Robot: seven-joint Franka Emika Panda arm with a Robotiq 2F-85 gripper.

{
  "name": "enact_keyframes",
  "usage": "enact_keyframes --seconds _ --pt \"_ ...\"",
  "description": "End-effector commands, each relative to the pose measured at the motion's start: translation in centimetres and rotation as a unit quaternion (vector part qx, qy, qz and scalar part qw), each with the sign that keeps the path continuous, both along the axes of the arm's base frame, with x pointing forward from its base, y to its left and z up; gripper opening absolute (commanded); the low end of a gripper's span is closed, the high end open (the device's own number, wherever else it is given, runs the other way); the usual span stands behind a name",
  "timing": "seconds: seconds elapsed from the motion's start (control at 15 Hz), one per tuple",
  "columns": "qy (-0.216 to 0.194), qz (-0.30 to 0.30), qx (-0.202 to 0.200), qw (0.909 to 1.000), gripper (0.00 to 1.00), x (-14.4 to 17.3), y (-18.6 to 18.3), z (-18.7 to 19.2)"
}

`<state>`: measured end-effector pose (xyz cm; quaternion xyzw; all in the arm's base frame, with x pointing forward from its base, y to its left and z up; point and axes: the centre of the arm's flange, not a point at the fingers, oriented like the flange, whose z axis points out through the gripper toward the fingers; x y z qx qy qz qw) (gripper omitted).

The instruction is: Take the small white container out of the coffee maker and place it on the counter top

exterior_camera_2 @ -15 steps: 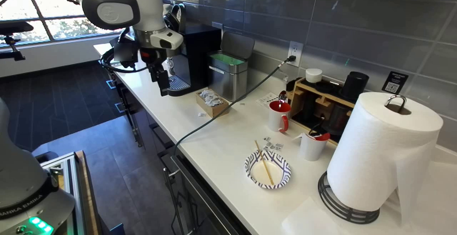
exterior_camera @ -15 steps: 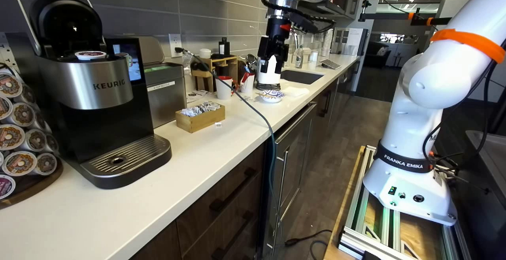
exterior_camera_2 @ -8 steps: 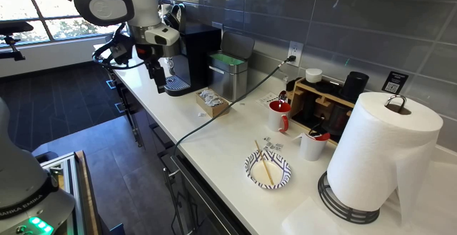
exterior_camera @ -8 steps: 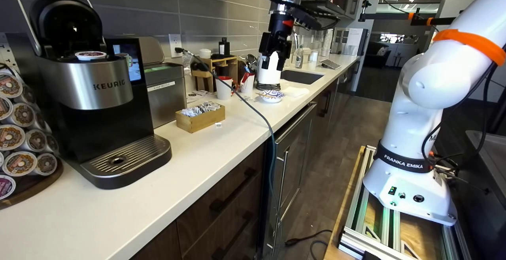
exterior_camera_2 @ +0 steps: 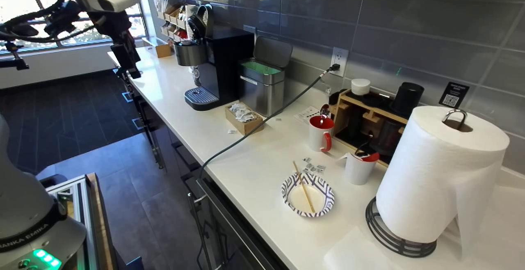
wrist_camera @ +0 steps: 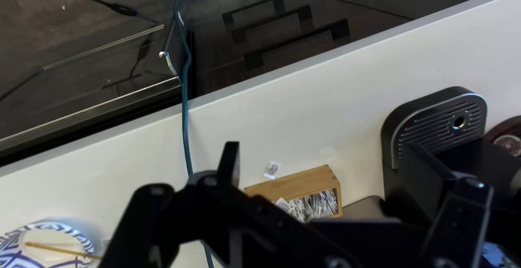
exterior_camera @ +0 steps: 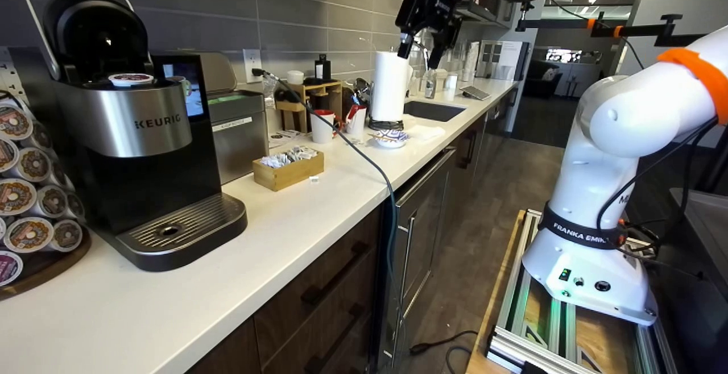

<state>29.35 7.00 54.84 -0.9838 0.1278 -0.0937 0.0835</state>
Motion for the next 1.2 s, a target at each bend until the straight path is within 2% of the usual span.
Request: enact_keyframes --seconds 0.0,0.6,0.73,0.87,1.13 --pt "-0.006 0.001 -0.002 1.0000 1.00 -0.3 0.1 0.3" --pt "0.016 -0.002 0.004 0.9999 1.00 0.8 -0.7 -1.0" --pt "-0.009 0.012 -0.003 0.9999 1.00 2.2 2.2 -0.7" --pt "-0.045 0.055 -0.019 0.9973 1.00 3.7 6.2 0.3" --pt "-0.076 0.157 -0.057 0.9829 1.00 6.7 15.3 2.9"
